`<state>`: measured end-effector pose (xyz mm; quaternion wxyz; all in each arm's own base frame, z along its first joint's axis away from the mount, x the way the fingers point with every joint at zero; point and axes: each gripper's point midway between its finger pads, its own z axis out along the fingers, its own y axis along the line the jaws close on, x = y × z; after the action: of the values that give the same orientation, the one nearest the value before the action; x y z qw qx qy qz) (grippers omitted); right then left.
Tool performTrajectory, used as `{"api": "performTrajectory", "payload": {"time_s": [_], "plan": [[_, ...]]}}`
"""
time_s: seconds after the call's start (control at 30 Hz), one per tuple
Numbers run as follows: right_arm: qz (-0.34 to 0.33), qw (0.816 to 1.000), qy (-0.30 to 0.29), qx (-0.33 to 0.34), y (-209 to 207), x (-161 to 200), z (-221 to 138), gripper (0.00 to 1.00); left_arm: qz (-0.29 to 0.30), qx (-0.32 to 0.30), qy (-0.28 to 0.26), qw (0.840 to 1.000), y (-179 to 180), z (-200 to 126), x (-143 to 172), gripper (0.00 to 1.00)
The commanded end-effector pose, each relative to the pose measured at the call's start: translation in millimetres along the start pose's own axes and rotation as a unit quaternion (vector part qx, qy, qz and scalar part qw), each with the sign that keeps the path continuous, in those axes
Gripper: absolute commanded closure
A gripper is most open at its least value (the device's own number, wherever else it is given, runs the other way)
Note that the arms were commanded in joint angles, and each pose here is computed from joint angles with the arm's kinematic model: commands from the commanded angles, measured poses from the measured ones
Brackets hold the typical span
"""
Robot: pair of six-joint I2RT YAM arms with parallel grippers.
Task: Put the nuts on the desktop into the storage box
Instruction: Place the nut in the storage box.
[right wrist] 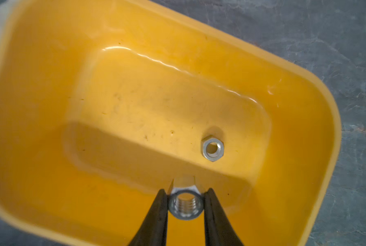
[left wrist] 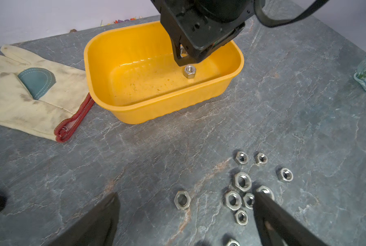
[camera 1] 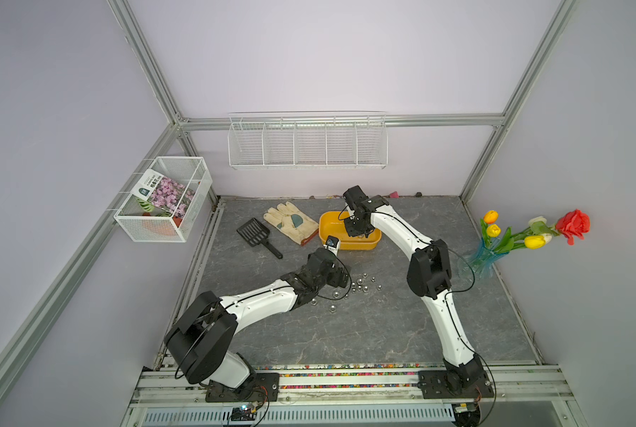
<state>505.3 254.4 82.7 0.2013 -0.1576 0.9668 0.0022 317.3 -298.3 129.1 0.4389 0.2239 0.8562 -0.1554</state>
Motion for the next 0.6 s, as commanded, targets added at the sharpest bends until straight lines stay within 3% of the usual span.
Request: {"api": "performTrajectory", "payload": {"time_s": [0.0, 0.57], "plan": [[0.006, 1.000, 0.007, -0.008, -6, 0, 9, 0.91, 0.007, 0.012, -0.014, 1.000, -5, 5, -14, 0.00], [0.026, 0.999, 0.036, -0.016, -12, 13, 60, 0.90, 0.013, 0.025, 0.002, 1.000, -12, 19, -10, 0.00]]}}
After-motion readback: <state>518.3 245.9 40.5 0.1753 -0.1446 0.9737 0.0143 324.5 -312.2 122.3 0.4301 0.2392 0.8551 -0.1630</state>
